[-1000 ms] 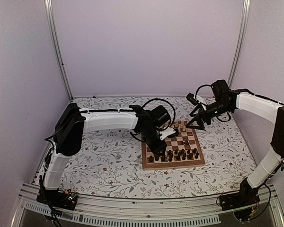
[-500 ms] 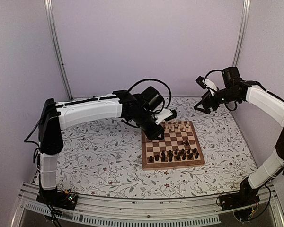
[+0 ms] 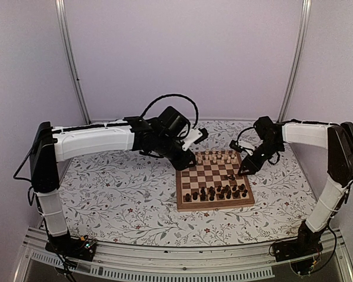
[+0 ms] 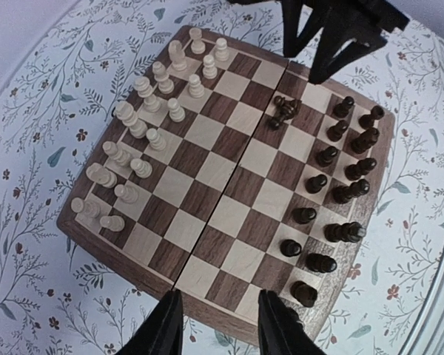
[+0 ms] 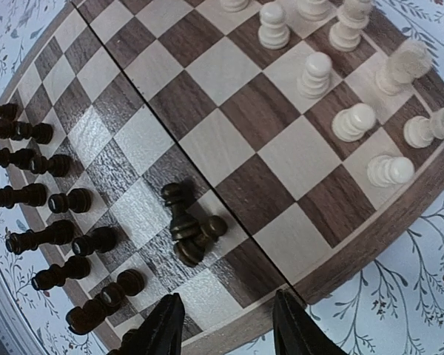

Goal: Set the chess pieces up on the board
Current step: Pick up the chess piece from the chessboard.

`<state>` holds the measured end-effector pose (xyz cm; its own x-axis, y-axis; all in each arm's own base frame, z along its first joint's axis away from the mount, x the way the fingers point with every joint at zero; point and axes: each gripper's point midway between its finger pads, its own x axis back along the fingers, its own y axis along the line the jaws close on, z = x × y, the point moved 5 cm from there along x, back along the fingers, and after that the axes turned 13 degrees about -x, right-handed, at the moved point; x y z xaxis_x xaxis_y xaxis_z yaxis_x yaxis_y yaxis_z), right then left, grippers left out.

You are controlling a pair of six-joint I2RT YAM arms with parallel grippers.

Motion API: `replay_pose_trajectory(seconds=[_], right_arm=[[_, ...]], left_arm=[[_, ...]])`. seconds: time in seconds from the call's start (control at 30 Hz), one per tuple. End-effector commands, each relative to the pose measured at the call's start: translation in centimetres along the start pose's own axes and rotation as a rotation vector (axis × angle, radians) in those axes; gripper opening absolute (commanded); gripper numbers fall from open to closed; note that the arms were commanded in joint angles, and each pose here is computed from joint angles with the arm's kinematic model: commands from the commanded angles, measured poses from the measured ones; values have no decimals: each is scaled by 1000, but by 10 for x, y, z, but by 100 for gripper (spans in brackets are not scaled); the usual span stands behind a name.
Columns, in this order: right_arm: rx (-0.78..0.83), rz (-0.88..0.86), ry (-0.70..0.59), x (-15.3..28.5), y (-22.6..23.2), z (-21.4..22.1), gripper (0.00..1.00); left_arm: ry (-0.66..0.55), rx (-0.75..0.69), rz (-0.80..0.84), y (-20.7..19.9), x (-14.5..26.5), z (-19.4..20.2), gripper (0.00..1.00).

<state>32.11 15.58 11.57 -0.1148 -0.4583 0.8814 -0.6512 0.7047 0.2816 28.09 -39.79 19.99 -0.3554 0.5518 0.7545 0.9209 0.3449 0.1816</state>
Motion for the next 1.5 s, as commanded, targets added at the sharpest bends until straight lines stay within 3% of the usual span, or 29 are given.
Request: replay_pose_trajectory(seconds=[0.0,0.63,1.03,1.47], right_arm=[[36,-15,41,-12,13,1,44],[37,23,118,-42,18,-6,44],[48,85,165,-50,16,5,24],[101,185,204,-60,15,19,23]], left_arm=[[-63,42,-68,20,9,-7,38],[-39,56,-69,22,1,0,38],[-31,66,-70,24,0,2,38],[-17,88,-109,35,0,6,38]])
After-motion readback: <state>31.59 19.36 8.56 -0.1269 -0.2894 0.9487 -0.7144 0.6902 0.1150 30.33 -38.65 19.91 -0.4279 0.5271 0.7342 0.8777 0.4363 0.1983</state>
